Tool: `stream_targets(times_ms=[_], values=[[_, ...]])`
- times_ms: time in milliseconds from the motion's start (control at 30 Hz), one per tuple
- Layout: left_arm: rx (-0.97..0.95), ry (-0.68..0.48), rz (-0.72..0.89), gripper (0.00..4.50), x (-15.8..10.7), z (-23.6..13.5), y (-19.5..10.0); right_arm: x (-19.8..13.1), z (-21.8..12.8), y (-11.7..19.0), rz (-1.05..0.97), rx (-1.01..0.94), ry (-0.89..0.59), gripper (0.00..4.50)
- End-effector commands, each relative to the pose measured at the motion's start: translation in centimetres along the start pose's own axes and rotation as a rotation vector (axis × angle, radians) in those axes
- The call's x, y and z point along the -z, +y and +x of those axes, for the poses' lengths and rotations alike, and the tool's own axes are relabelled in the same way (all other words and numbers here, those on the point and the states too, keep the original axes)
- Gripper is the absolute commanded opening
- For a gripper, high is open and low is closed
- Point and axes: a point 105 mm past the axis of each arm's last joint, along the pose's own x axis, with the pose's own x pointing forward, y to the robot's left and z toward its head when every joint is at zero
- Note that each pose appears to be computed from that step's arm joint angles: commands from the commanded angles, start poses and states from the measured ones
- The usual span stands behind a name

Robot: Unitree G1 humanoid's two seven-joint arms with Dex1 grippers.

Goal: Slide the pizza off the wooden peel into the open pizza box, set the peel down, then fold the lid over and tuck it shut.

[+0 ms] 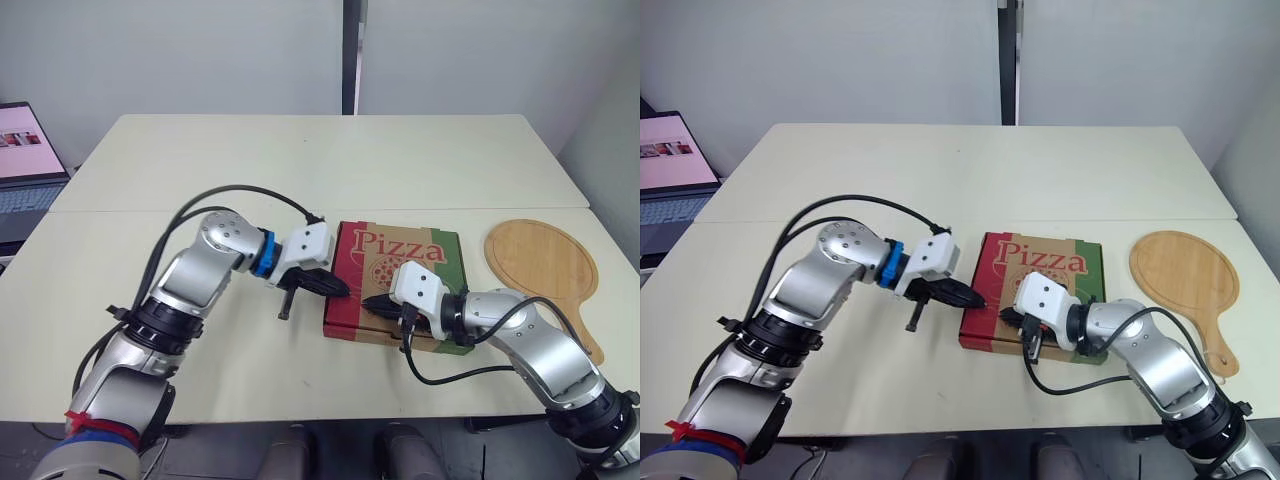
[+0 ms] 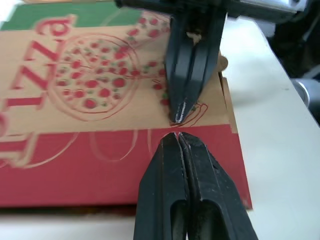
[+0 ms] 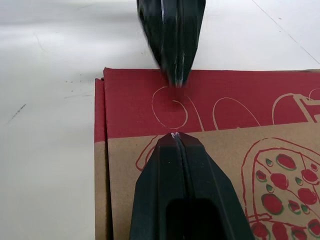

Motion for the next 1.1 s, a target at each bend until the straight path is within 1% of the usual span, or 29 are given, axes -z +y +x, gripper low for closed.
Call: stream_targets(times_ms=[33, 167, 267, 367, 500, 567, 633, 667, 767, 833, 933, 1100], values=[[-0.006, 0.037, 0.030, 0.00, 0.6, 0.4, 0.1, 0.2, -0.5, 0.2, -0.010, 0.010, 0.015, 0.02], [0.015, 0.070, 0.011, 0.00, 2.0, 1.3, -0.5, 0.6, -0.6, 0.0, -0.013, 0.029, 0.027, 0.02], [0.022, 0.072, 0.001, 0.00, 2.5, 1.8, -1.0, 0.6, -0.8, -0.1, -0.024, 0.040, 0.027, 0.02], [-0.011, 0.039, -0.010, 0.00, 2.1, 1.5, -0.7, 0.2, -1.4, -0.6, -0.041, 0.068, 0.013, 0.02], [-0.096, -0.041, -0.044, 0.00, 0.7, -0.7, 0.4, -0.6, -2.8, -1.5, -0.054, 0.124, -0.008, 0.02], [-0.148, -0.075, -0.088, 0.00, 0.2, -2.4, 0.8, -1.1, -3.9, -2.4, -0.058, 0.180, -0.018, 0.02], [-0.184, -0.079, -0.115, 0.00, 0.2, -3.4, 1.0, -1.3, -4.8, -3.0, -0.060, 0.225, -0.023, 0.02], [-0.210, -0.060, -0.129, 0.00, 0.8, -4.1, 1.0, -1.2, -5.8, -3.7, -0.061, 0.274, -0.014, 0.02], [-0.281, 0.013, -0.212, 0.00, 3.6, -6.0, 0.2, 0.9, -10.3, -7.5, -0.064, 0.510, 0.105, 0.02], [-0.263, 0.062, -0.221, 0.00, 5.0, -5.6, -0.8, 2.7, -12.1, -9.0, -0.070, 0.612, 0.198, 0.02], [-0.207, 0.112, -0.226, 0.00, 6.4, -4.2, -2.4, 4.8, -13.1, -10.1, -0.058, 0.682, 0.311, 0.02], [-0.198, 0.063, -0.241, 0.00, 6.0, -1.8, -2.5, 7.9, -12.2, -10.4, 0.003, 0.662, 0.433, 0.02]])
